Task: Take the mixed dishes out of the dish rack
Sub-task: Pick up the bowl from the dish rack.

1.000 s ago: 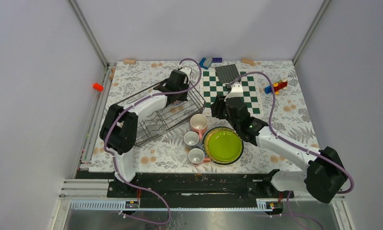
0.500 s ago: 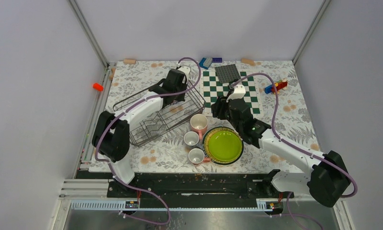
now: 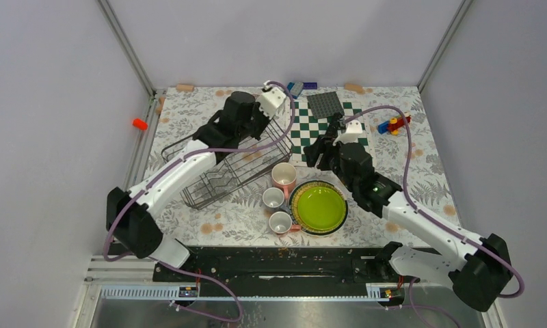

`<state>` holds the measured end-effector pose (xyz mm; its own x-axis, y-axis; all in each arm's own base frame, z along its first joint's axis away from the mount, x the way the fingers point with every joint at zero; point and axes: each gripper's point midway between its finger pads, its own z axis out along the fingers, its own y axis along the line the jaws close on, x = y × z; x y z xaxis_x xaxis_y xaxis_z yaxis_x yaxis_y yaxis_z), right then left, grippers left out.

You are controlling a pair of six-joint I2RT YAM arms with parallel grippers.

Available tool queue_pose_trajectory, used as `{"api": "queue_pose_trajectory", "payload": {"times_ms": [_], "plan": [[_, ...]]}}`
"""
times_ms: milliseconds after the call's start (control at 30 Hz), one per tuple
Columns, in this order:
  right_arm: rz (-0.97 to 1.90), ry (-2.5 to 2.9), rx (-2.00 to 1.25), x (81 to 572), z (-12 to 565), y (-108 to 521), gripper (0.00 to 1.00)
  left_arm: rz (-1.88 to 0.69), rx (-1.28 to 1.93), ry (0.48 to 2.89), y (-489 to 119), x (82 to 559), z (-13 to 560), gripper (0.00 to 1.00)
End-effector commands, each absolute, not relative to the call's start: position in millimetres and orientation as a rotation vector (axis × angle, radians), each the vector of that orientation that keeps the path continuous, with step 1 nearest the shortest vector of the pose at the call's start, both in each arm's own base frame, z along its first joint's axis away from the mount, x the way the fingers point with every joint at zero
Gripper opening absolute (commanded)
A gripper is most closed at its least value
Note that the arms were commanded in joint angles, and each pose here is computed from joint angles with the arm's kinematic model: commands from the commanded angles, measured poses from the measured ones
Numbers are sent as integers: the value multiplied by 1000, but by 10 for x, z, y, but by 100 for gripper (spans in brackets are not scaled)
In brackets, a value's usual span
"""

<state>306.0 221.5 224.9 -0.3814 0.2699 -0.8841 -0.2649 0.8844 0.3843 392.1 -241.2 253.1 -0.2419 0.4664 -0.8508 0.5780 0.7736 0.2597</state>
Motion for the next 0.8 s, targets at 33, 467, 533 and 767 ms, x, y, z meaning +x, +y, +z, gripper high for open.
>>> {"api": "queue_pose_trajectory", "payload": {"times_ms": [33,467,533,767], "plan": [[568,1845,25,2933,2494,2008,69,-179,1198,1379,-2828,3386,3356,0],[615,1802,40,2402,2728,1596,100,-363,1739,910,-3142,2114,3045,0],[661,1805,21,2324,2766,1632,100,-349,1818,872,-3166,2015,2956,0],[801,1950,-118,2104,2705,1923,99,-283,2032,782,-3276,1776,2656,0]]}}
